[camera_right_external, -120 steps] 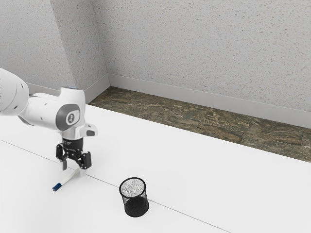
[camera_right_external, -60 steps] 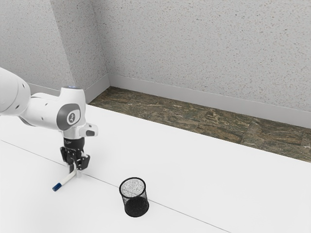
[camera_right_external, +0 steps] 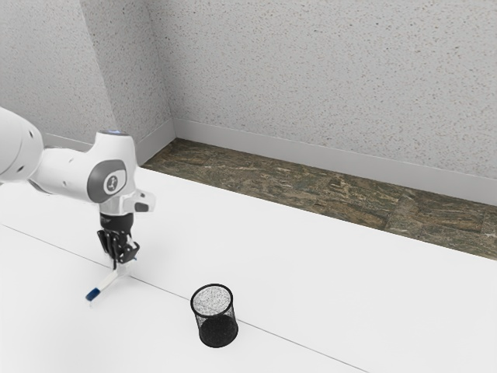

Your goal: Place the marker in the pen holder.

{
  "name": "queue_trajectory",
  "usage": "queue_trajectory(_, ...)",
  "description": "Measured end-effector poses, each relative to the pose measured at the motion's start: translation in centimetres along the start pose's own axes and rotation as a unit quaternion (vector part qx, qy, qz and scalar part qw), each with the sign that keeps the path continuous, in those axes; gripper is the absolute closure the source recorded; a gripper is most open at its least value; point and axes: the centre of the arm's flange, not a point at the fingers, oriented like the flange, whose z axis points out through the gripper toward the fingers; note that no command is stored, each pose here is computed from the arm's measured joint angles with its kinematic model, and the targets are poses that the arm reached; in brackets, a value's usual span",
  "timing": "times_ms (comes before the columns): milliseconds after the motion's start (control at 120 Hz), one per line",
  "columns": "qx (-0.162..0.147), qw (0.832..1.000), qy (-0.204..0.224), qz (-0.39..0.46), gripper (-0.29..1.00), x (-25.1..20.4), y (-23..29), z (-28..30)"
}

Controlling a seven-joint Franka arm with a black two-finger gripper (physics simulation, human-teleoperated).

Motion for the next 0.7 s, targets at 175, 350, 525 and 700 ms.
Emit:
queue_trajectory(175, 0.054, 0.994, 0.088, 0.040, 0.79, -1.0, 3.3, -8.5)
queue_trajectory(350, 0.129, 0.947, 0.255, 0.145, 0.79, -4.5, 17.4, -16.9)
queue_trajectory(525, 0.168, 0.906, 0.338, 0.190, 0.79, -10.2, 28.9, -18.8)
queue_trajectory(700, 0.161, 0.896, 0.370, 0.184, 0.79, -12.0, 35.0, -17.7)
